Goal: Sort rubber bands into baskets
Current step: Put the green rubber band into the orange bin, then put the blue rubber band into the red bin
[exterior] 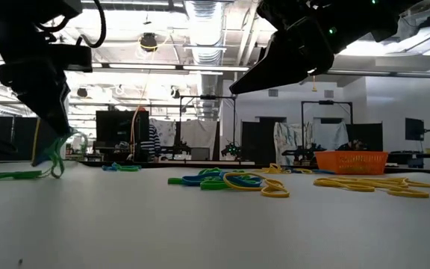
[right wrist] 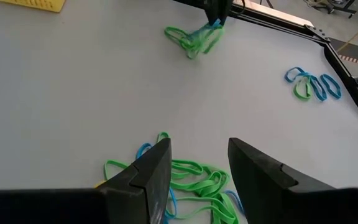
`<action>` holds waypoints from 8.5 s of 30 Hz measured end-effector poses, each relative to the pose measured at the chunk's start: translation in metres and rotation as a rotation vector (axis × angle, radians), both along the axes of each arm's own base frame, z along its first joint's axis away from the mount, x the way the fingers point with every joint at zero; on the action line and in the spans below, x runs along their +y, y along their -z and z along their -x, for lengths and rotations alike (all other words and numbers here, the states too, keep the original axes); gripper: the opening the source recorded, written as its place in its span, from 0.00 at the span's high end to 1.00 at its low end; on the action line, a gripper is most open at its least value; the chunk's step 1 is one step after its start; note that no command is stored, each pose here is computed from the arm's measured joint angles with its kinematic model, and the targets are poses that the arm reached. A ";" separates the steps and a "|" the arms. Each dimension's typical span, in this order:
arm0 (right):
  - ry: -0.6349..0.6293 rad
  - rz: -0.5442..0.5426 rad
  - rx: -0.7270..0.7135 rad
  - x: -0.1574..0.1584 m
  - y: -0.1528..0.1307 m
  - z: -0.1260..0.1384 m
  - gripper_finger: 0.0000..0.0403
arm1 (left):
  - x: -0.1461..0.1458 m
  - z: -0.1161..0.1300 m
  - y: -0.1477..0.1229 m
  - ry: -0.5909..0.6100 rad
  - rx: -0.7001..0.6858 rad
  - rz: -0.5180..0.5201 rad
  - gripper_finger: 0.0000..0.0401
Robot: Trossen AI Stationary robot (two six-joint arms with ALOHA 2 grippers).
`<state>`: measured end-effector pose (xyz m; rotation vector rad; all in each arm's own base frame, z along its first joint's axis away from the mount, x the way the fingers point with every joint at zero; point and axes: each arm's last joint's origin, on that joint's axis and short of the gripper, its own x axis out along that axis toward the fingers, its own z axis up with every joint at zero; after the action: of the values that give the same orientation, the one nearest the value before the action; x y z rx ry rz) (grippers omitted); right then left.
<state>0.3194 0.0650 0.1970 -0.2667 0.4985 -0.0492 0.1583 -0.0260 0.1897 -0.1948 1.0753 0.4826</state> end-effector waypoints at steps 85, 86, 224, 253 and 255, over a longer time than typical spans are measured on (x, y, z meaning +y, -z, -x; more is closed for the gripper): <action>-0.175 -0.060 -0.208 0.009 0.003 -0.021 0.53 | -0.031 -0.082 -0.046 0.577 -0.417 0.087 1.00; -0.183 -0.062 -0.222 0.010 0.005 -0.023 0.53 | -0.031 -0.086 -0.045 0.595 -0.433 0.084 1.00; 1.311 -0.282 0.374 -0.275 -0.022 0.181 0.47 | -0.020 -0.087 0.020 0.582 -0.769 -0.155 0.57; 0.476 -0.256 0.284 -0.142 -0.050 0.097 0.45 | -0.001 -0.080 0.036 0.331 -0.554 -0.220 0.57; 0.417 -0.247 0.272 -0.129 -0.047 0.092 0.45 | 0.007 -0.076 0.037 0.263 -0.508 -0.208 0.57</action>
<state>0.2272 -0.0638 0.2442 0.0780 0.8183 -0.3589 0.2343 -0.0195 0.1522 0.0118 0.5376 0.2809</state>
